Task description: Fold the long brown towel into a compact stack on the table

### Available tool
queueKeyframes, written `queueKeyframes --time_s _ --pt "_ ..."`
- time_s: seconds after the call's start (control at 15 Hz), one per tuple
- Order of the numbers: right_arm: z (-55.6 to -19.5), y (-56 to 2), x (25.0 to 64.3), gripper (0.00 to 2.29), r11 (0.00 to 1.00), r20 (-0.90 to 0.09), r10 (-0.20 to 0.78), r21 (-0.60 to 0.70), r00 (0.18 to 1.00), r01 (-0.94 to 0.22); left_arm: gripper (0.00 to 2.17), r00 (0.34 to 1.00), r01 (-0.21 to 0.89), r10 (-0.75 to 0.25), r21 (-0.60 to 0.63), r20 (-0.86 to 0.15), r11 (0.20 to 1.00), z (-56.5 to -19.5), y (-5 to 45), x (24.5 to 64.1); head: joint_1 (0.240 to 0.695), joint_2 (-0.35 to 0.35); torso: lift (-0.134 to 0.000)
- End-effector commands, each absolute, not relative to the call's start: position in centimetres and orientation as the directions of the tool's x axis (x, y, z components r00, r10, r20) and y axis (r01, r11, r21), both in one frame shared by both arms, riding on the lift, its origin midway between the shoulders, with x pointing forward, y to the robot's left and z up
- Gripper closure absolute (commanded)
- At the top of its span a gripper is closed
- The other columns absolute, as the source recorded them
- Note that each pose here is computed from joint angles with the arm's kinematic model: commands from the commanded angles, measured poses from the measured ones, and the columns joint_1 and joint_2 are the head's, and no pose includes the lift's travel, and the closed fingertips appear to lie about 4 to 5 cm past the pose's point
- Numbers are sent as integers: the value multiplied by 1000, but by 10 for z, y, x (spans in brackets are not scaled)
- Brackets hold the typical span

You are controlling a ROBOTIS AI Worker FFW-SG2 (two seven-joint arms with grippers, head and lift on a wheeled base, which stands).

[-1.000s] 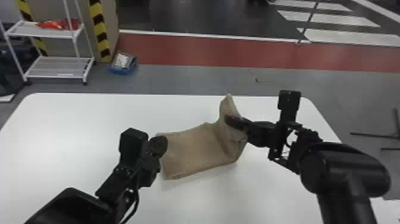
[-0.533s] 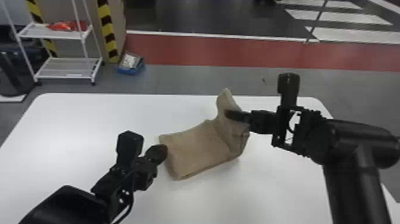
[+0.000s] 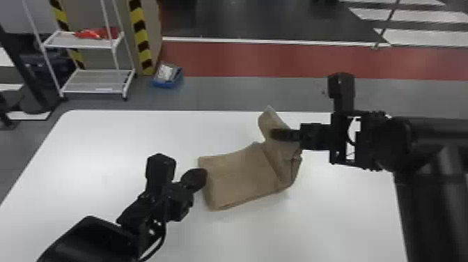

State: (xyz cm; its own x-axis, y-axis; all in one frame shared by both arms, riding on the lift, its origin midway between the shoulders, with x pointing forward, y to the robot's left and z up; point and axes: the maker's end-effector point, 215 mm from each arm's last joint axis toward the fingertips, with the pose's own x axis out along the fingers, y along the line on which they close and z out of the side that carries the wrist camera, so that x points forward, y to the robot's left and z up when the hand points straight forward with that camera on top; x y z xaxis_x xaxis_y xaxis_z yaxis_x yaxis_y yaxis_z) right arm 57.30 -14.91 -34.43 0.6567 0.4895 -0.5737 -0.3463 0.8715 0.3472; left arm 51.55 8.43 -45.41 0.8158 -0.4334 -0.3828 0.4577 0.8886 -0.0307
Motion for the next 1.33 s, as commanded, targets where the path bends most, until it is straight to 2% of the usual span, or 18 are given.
queueKeyframes --time_s 0.0,0.13,0.6,0.8,1.27 --pt "-336 -151 580 1318 879 -572 476 325 668 -349 1970 834 464 -450 -35 -320 885 -433 83 507 695 -65 -112" --pt "-335 -155 586 1318 886 -576 464 313 673 -343 1970 839 481 -473 -41 -269 876 -414 83 500 695 -67 -112" --pt "-332 -163 610 1318 897 -548 442 292 710 -333 1970 771 536 -521 -67 -366 841 -464 80 491 695 -86 -112" --pt "-334 -162 614 1318 896 -541 442 290 715 -335 1970 764 563 -563 -99 -316 820 -453 76 491 695 -87 -112" --pt "-334 -118 608 1318 867 -545 495 258 677 -427 1970 746 564 -531 -41 -402 825 -484 68 483 695 -64 -112"
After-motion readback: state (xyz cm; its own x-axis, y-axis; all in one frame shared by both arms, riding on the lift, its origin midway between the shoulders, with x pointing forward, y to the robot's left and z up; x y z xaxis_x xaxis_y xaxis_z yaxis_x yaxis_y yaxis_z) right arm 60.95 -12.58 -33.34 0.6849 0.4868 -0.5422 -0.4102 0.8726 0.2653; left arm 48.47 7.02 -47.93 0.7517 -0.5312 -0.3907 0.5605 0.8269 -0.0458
